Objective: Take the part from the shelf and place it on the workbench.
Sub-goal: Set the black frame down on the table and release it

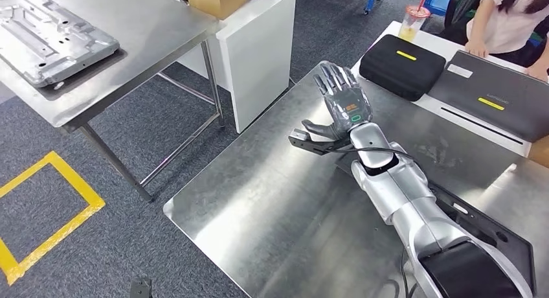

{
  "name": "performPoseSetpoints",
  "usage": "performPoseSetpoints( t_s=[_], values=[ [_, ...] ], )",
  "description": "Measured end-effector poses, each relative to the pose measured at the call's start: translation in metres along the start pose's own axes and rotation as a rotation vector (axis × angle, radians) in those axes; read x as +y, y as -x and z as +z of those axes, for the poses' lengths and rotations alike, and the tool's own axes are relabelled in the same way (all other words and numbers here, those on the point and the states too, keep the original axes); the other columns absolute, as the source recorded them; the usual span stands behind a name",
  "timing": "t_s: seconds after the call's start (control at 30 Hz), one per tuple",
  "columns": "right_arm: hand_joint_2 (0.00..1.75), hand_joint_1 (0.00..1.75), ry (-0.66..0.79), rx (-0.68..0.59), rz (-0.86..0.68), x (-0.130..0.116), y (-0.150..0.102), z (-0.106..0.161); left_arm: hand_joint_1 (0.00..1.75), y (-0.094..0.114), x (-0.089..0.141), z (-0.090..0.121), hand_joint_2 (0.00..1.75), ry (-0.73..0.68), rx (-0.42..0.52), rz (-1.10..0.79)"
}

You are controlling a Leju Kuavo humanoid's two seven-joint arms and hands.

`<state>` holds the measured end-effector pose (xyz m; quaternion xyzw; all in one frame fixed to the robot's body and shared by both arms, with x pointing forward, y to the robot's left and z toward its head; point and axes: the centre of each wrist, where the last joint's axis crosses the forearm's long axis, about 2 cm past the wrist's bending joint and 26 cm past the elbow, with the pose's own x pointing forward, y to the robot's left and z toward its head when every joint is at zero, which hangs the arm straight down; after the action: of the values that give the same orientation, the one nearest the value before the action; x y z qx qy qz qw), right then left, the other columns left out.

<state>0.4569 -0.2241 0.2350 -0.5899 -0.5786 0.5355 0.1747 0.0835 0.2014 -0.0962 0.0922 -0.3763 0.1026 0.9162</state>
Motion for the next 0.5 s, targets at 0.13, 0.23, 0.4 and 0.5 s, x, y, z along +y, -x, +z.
performPoseSetpoints(
  t_s=[0.13,0.23,0.4,0.5],
  values=[
    [0.00,0.00,-0.018,0.000,0.003,0.0061,0.0007,0.0062,0.00,-0.0007,-0.0006,-0.0003,0.00,-0.001,0.004,0.002],
    [0.00,0.00,-0.016,0.001,0.005,0.0056,0.0020,0.0056,0.00,-0.0006,-0.0008,-0.0001,0.00,-0.002,0.007,0.002],
    [0.00,0.00,-0.011,-0.004,0.003,0.0038,-0.0009,0.0038,0.00,0.0006,-0.0002,0.0005,0.00,-0.004,0.011,0.001],
    [0.00,0.00,-0.001,-0.005,0.001,0.0007,-0.0017,0.0006,0.00,0.0003,0.0002,0.0002,0.00,-0.005,0.010,0.001]
  ],
)
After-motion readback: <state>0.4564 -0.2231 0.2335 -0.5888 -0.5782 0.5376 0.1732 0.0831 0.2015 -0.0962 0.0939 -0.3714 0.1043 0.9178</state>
